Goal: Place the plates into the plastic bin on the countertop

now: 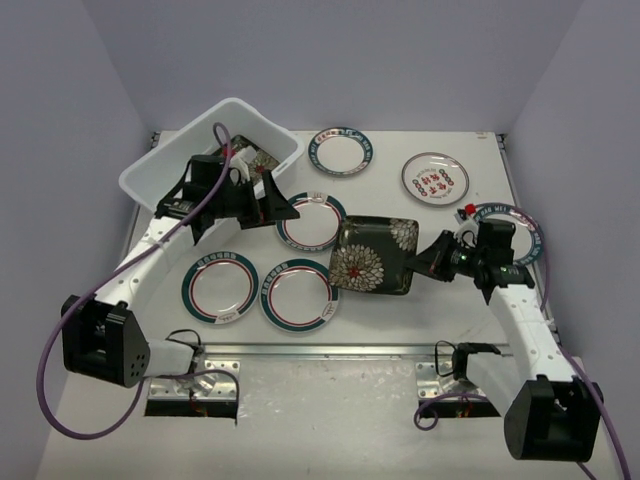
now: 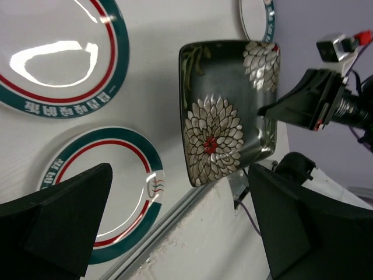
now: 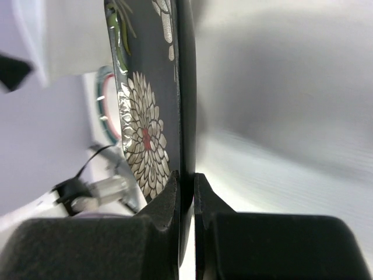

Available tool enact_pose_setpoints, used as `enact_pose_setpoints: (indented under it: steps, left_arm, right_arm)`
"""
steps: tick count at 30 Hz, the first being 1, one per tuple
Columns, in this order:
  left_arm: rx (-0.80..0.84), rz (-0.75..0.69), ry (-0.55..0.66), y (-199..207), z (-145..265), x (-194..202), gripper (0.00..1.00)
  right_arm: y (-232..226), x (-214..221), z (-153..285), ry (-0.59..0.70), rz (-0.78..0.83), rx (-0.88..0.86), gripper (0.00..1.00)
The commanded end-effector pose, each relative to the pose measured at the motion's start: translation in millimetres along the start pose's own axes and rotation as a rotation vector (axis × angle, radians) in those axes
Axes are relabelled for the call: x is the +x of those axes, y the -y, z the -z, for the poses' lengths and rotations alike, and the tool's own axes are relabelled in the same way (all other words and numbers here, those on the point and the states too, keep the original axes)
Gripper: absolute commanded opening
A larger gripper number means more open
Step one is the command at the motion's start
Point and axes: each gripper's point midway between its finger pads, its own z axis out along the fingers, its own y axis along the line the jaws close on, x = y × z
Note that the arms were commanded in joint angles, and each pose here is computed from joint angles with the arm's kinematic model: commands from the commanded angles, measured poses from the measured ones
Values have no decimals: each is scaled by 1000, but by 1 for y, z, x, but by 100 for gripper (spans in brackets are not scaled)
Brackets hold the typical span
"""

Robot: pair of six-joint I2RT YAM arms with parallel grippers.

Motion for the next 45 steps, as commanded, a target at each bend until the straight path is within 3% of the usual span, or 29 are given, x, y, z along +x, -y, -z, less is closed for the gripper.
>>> enact_pose_setpoints:
  steps: [1,7,9,11,12,13,15,16,22,24,25,26,33,36,39,42,44,45]
  left_arm:
    - [143,-119,-84,41,-20,12,100]
    - [205,-124,-99,69,-46,11,98]
    - [207,-118,-91,71,-50,5,89]
    - [238,-120,-77,80,-50,-2,71]
    - [264,-122,-77,85,-49,-3,52]
    - [282,-122,-68,90,-47,-6,44]
    - [318,-132,-60,103,-45,-8,9]
    - [332,-142,-56,109,-45,-10,2]
    - [424,-170,-85,134,-44,-7,0]
    - [443,-160,-53,141,-40,-14,0]
    - [428,-154,-19,143,-39,-23,0]
    - [414,-148,17,145,-36,-32,0]
    - [389,12,324,142,31,-142,0]
    - [272,76,464,118,55,-186,0]
    - [-17,241,608,35,83,-228,0]
    - [-243,315,694,-33,117,-251,0]
    - [-361,362,669,-83,117,-258,0]
    - [-381,361,689,-90,126,-266,0]
  right_arm:
    - [-110,-28,36,-31,209,-404,0]
    - [-141,-30,47,-43,241,-515,0]
    - [-147,-30,52,-47,241,-541,0]
    - [-152,-30,54,-56,244,-553,0]
    - [-154,-31,55,-56,246,-557,0]
    - [-157,-31,57,-55,254,-560,0]
    - [-159,-32,57,-62,258,-558,0]
    - [-161,-32,57,-61,263,-560,0]
    - [-167,-42,57,-47,264,-558,0]
    - [-166,-52,53,-16,294,-516,66]
    - [-160,-53,50,-26,267,-476,90]
    - [-153,-54,46,-29,247,-431,98]
    - [-59,-85,30,105,130,119,99]
    - [-49,-87,32,120,132,176,99]
    - [-48,-85,32,104,145,173,99]
    - [-49,-81,31,91,149,157,99]
    - [-49,-78,32,85,152,152,99]
    - [-48,-76,31,81,153,152,99]
